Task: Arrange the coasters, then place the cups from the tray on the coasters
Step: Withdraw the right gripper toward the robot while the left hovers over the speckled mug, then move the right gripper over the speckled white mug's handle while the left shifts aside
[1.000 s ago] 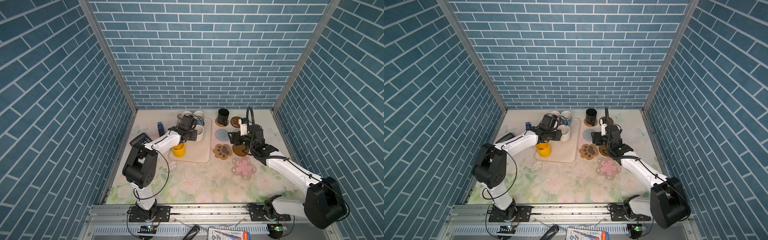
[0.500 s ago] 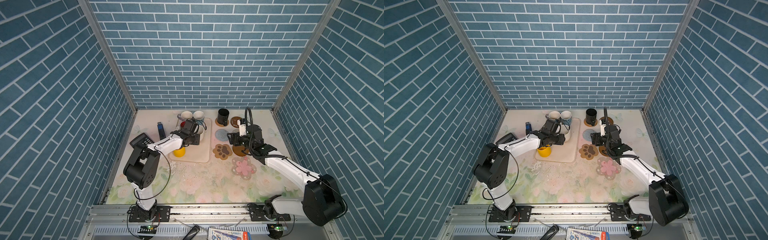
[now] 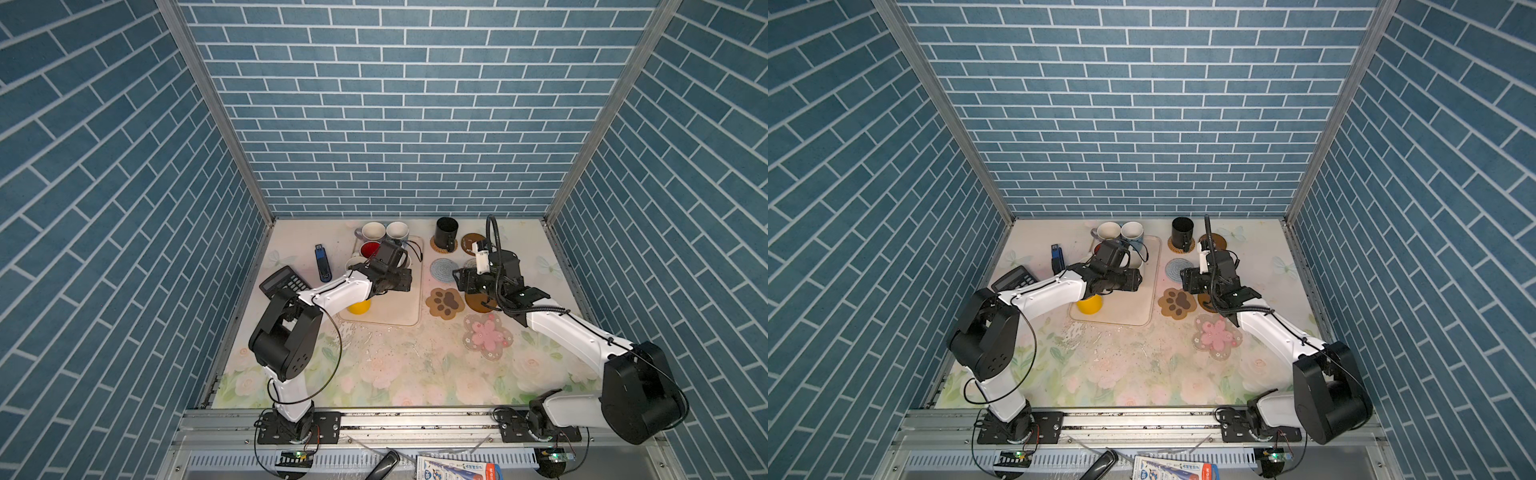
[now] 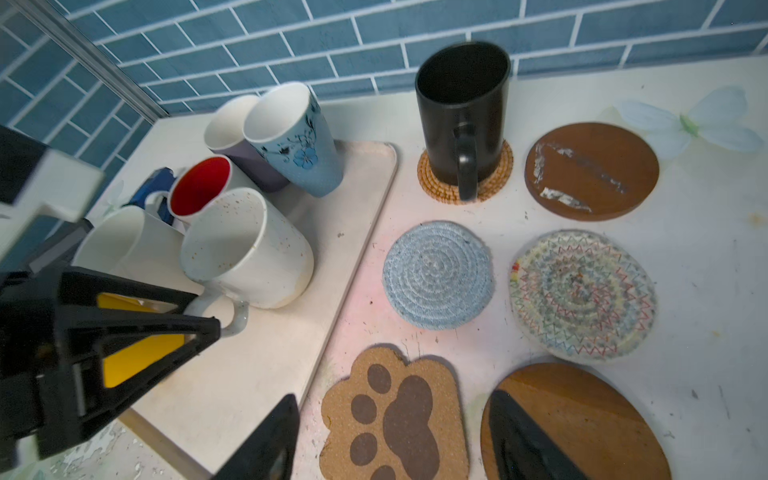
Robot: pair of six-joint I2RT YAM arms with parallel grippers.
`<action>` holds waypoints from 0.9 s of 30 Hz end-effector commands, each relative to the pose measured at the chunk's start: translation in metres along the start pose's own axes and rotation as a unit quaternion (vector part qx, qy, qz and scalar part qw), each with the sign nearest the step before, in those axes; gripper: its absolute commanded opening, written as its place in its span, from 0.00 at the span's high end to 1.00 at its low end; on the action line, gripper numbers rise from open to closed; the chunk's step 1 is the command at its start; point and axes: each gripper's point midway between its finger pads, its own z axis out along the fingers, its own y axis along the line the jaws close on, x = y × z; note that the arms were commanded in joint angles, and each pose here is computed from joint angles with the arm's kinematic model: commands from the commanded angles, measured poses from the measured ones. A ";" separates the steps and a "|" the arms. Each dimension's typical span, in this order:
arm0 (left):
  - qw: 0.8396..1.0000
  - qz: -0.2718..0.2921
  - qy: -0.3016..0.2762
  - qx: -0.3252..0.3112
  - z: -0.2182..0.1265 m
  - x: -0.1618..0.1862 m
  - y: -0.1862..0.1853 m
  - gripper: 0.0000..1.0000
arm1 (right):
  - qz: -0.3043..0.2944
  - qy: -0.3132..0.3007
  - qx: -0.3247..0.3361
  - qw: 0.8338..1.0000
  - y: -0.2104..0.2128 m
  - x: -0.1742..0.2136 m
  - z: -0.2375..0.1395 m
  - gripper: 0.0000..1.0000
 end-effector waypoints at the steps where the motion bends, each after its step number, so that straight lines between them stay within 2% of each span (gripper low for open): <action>1: 0.999 0.004 -0.036 0.014 -0.027 -0.016 -0.011 0.34 | 0.005 0.016 0.009 1.000 0.009 -0.008 0.003 0.28; 12: 0.997 -0.011 -0.070 -0.028 -0.080 -0.005 0.012 0.19 | -0.024 0.053 0.039 0.998 0.043 0.001 0.013 0.28; 19: 0.993 -0.019 -0.091 -0.066 -0.130 0.007 0.033 0.01 | -0.055 0.063 0.035 0.996 0.079 0.004 0.022 0.29; 23: 0.991 -0.036 -0.099 -0.082 -0.153 0.017 0.047 0.01 | -0.071 0.069 0.033 0.995 0.100 0.010 0.030 0.29; 27: 0.991 -0.042 -0.080 -0.101 -0.162 0.031 0.060 0.01 | -0.082 0.074 0.030 0.993 0.119 0.015 0.040 0.29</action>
